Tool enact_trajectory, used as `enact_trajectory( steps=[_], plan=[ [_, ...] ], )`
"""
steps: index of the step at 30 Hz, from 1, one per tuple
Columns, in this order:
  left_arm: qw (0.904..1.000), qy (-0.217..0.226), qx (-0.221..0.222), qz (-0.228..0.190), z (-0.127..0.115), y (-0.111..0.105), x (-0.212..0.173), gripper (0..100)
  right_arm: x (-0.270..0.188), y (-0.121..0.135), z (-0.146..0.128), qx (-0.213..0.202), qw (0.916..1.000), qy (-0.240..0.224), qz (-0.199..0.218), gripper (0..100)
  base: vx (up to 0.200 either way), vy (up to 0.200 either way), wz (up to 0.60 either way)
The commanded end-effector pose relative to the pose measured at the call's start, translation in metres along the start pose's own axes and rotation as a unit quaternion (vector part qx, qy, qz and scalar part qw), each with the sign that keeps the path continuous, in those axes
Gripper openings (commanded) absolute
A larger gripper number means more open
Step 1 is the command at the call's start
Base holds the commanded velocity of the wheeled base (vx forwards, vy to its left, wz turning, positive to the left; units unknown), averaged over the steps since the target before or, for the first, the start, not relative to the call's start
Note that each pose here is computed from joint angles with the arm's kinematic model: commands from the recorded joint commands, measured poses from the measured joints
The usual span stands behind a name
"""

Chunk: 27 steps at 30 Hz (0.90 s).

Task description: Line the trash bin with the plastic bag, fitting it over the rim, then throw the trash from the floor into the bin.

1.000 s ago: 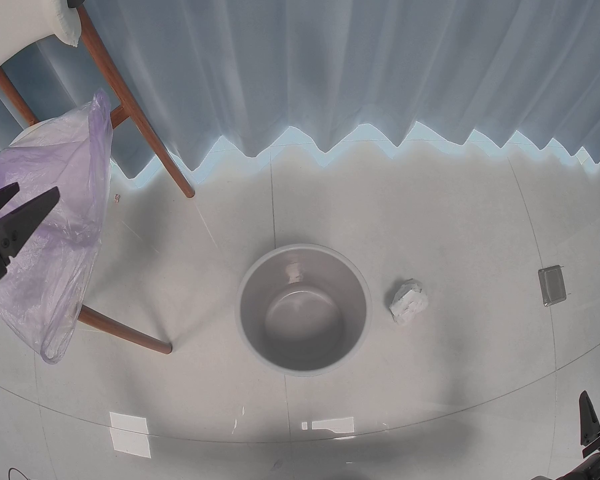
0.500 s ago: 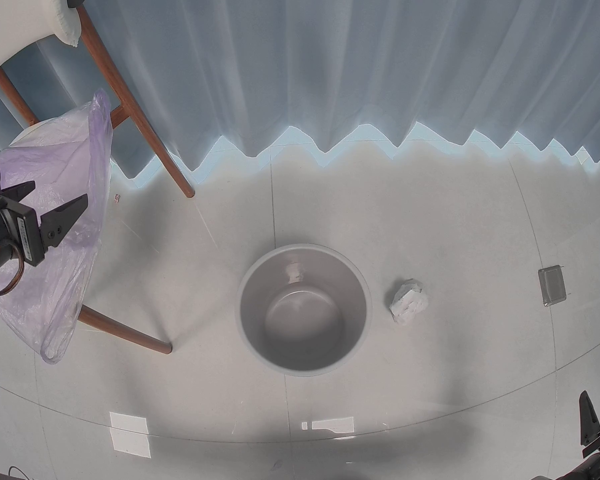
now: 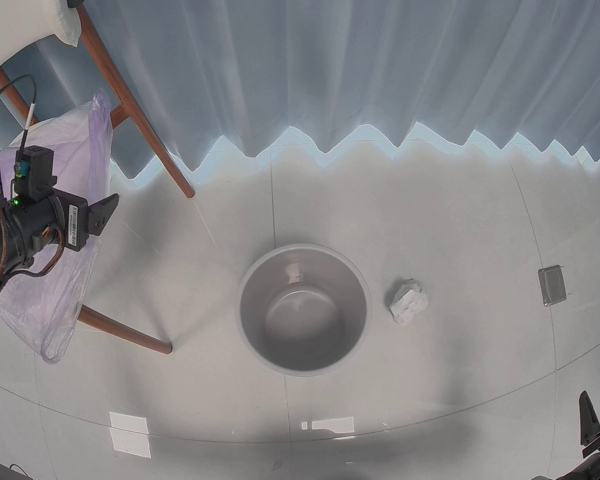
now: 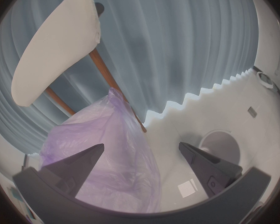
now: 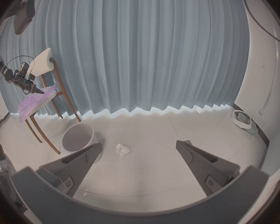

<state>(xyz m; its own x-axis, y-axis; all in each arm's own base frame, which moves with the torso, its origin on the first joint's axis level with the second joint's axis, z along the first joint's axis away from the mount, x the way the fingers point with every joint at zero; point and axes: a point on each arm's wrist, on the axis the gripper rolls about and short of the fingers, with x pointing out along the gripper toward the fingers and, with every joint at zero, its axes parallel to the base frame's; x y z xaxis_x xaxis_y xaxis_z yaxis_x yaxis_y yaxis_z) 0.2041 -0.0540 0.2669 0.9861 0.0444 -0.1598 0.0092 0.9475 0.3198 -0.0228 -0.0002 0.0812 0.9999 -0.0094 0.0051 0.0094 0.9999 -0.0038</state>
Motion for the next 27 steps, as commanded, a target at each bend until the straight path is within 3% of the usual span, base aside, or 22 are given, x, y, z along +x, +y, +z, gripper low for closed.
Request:
enact_trajectory(
  steps=[1,13,27],
  plan=[
    [0.9995,0.024,0.018,0.013,0.0,-0.008,0.021,100,0.0,0.0,-0.005,0.0,1.0,0.0,0.0,100,0.0,0.0,0.0],
    [0.9931,0.062,0.097,0.023,-0.013,-0.014,0.041,100,0.0,0.0,-0.005,-0.001,1.0,0.0,0.0,100,0.0,0.0,0.0],
    [0.987,0.099,0.115,0.054,-0.024,-0.013,0.055,100,0.0,0.0,-0.005,0.0,1.0,0.0,0.0,100,0.0,0.0,0.0]
  ],
)
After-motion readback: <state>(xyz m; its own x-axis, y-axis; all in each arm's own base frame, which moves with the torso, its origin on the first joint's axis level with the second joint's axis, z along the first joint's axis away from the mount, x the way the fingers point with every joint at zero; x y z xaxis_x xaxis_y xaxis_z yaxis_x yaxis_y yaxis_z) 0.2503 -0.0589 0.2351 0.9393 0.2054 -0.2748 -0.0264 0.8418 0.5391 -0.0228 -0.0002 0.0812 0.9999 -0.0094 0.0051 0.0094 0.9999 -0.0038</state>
